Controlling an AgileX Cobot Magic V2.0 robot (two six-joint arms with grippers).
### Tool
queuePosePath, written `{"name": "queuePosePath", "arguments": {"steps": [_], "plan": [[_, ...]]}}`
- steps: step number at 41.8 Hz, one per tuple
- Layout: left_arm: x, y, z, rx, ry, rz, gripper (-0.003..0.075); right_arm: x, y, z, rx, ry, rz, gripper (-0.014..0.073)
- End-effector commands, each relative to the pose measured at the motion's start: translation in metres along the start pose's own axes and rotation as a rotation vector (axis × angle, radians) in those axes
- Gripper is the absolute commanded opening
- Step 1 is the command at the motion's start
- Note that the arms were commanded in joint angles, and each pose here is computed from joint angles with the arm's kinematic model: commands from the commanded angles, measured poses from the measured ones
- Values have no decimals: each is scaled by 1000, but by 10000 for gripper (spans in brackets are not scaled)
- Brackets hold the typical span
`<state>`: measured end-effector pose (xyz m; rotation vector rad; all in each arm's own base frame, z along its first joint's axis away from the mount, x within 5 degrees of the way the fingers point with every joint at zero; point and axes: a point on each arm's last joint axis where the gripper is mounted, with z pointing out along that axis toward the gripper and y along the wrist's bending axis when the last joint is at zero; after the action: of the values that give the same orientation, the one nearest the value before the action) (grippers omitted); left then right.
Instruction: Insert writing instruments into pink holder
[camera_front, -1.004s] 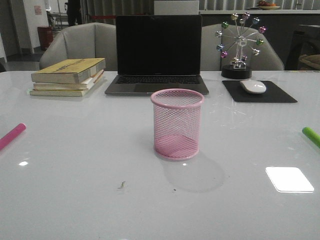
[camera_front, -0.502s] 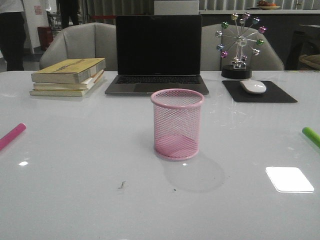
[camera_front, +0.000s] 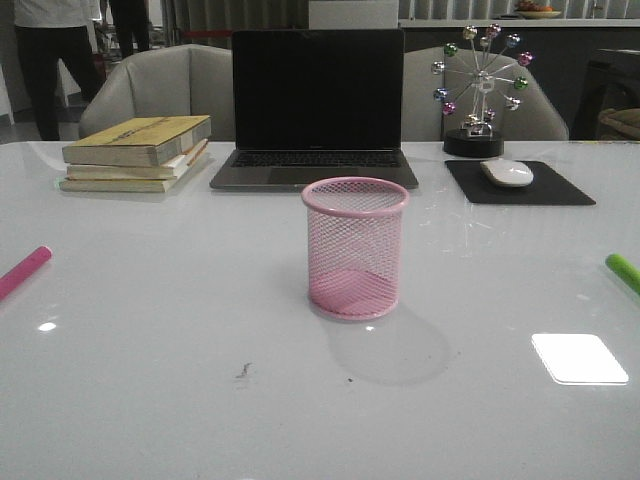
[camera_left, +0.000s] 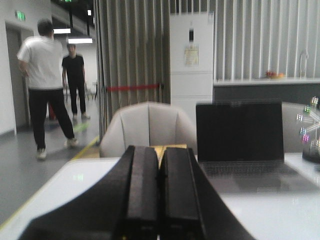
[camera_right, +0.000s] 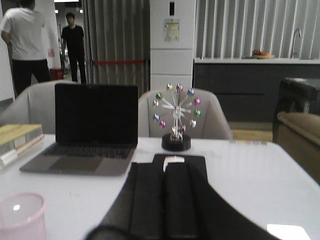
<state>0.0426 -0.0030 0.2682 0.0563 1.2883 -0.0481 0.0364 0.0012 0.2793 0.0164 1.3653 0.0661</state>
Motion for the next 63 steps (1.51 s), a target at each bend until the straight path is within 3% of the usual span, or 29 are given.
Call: {"name": "queuePosePath", "arguments": {"steps": [1,11,19,31,48,51,56,58,63], "plan": [[-51,1,-5,1,-162,-13,99,-49,2,-8,-1,-131,-2,54],[-118,1,4,16,-83,-17,99,-113,6,4,-2,-43,-3,54],[-136,0,30,28,101,-15,99,-122,7,30,4,164,-3,54],[-91,-2,63,46,515,-15,99,-72,4,69,20,549,0,54],[-67,-3,88,50,692,-17,116,-3,0,98,36,897,5,66],[-65,-3,91,50,700,-17,192,3,0,102,38,934,6,137],[-65,-8,94,93,695,-14,440,12,-1,112,41,977,6,366],[-64,-12,95,123,689,-12,505,16,-1,116,42,984,6,441],[-60,-23,94,221,674,-7,549,24,-1,128,53,1009,23,542]]}}
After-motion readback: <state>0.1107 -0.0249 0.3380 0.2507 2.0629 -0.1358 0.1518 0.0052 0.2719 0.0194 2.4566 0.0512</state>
